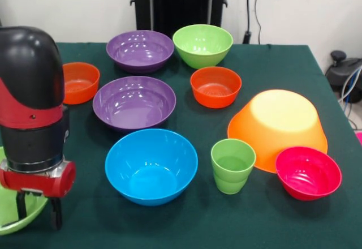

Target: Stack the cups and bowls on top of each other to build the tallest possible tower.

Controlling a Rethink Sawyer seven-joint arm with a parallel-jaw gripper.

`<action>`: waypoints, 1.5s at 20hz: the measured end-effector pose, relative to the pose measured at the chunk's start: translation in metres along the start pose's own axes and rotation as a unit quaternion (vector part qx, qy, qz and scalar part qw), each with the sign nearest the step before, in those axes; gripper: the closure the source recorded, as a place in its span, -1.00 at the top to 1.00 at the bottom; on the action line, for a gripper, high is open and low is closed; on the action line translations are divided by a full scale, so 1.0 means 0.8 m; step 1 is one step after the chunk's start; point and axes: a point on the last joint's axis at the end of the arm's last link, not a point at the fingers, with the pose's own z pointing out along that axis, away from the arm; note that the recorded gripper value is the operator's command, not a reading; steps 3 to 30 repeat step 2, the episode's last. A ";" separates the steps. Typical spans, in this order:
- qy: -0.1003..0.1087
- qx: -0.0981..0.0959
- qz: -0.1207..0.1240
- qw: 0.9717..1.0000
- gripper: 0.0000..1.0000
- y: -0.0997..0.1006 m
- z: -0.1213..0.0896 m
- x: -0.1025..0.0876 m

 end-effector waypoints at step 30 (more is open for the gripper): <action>-0.011 -0.003 0.003 1.000 1.00 0.004 0.003 -0.006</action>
